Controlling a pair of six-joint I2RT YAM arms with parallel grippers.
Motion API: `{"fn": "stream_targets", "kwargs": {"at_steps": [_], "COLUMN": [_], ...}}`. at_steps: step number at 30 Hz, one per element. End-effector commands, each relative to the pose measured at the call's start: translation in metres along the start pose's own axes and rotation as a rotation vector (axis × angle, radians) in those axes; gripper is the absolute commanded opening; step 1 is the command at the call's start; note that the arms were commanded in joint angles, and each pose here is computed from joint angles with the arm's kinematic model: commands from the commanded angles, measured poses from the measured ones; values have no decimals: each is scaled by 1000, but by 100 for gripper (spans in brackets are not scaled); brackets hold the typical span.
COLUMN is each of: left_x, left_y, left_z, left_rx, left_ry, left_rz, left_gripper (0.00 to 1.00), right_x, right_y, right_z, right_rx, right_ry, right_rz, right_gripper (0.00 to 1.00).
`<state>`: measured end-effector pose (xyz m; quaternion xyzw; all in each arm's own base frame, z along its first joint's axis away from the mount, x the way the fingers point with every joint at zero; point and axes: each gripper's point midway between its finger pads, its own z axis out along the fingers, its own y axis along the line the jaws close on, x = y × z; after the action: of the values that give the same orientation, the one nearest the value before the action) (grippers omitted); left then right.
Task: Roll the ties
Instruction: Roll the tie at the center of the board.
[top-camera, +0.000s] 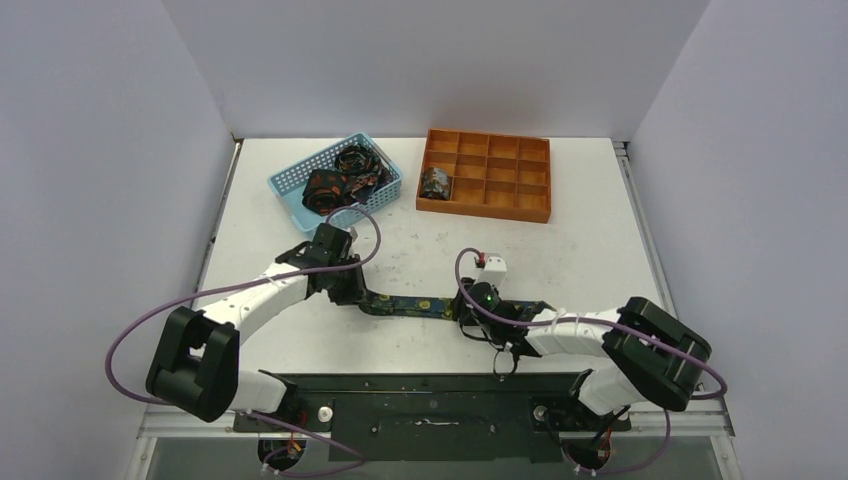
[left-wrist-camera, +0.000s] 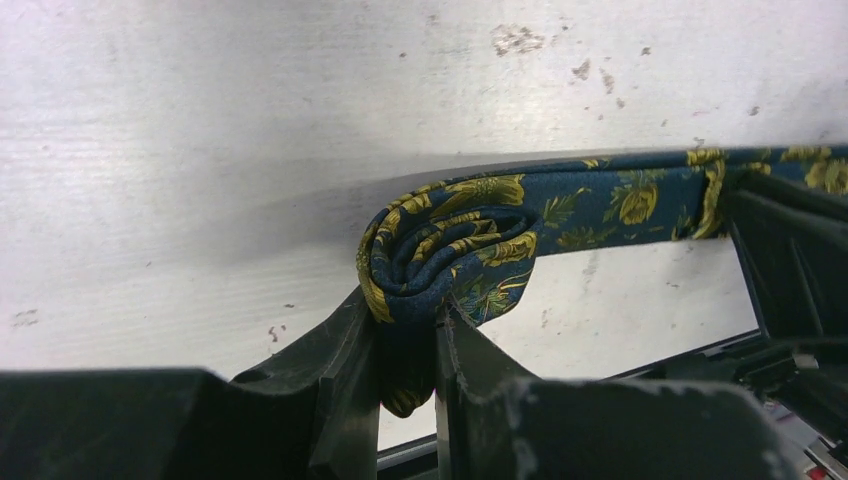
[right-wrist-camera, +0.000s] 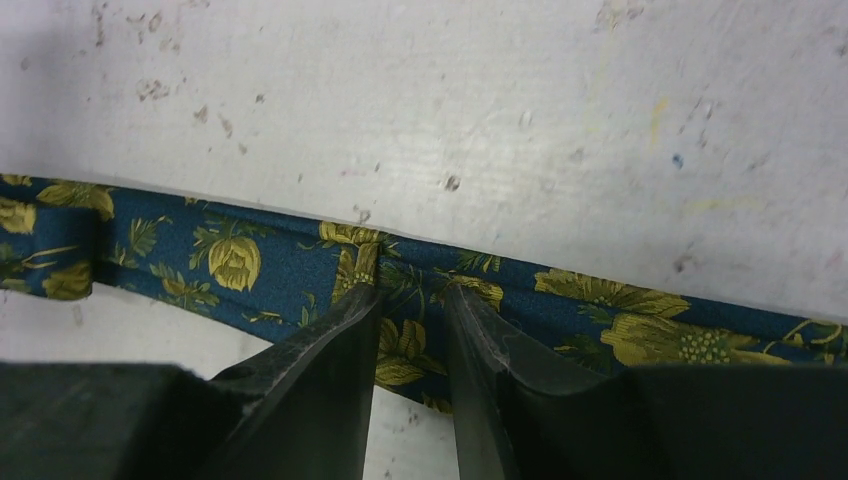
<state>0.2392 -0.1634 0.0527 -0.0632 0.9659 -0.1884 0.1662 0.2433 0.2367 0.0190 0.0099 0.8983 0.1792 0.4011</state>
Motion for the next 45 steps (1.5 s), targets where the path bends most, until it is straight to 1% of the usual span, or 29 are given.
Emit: {"fn": "stream_targets", "kwargs": {"at_steps": [1, 4, 7, 12, 17, 20, 24, 28, 32, 35, 40, 42, 45], "left_x": [-10, -16, -23, -27, -23, -23, -23, -27, -27, -26, -21, -20, -17], "left_y": [21, 27, 31, 24, 22, 23, 20, 13, 7, 2, -4, -7, -12], "left_z": [-13, -19, -28, -37, -38, -37, -39, -40, -37, -34, -24, -21, -17], "left_rx": [-144, -226, -339, -474, -623, -722, -815, -865, -883, -904, -920, -918, -903], "left_ry": [-53, -77, -120, -195, -231, -254, -270, -290, -287, -288, -277, -278, -274], "left_rz": [22, 46, 100, 196, 280, 319, 369, 404, 431, 456, 482, 486, 489], "left_gripper": [0, 0, 0, 0, 0, 0, 0, 0, 0, 0, 0, 0, 0], "right_x": [38, 47, 52, 51, 43, 34, 16, -3, -13, -9, 4, 10, 21], "right_y": [-22, -14, -8, 1, 8, 12, 15, 16, 13, 7, -1, -5, -14], "right_z": [-16, -20, -20, -17, -17, -19, -28, -42, -54, -58, -55, -53, -49], "right_rx": [84, 69, 60, 45, 27, 15, 13, 5, -11, -33, -39, -32, -20], "right_ry": [58, 58, 67, 70, 61, 44, 7, -37, -70, -73, -45, -28, -3], "right_rz": [18, 18, 4, -23, -52, -82, -111, -131, -139, -136, -120, -114, -102], "right_gripper": [32, 32, 32, 32, 33, 37, 47, 53, 56, 54, 41, 38, 37]}}
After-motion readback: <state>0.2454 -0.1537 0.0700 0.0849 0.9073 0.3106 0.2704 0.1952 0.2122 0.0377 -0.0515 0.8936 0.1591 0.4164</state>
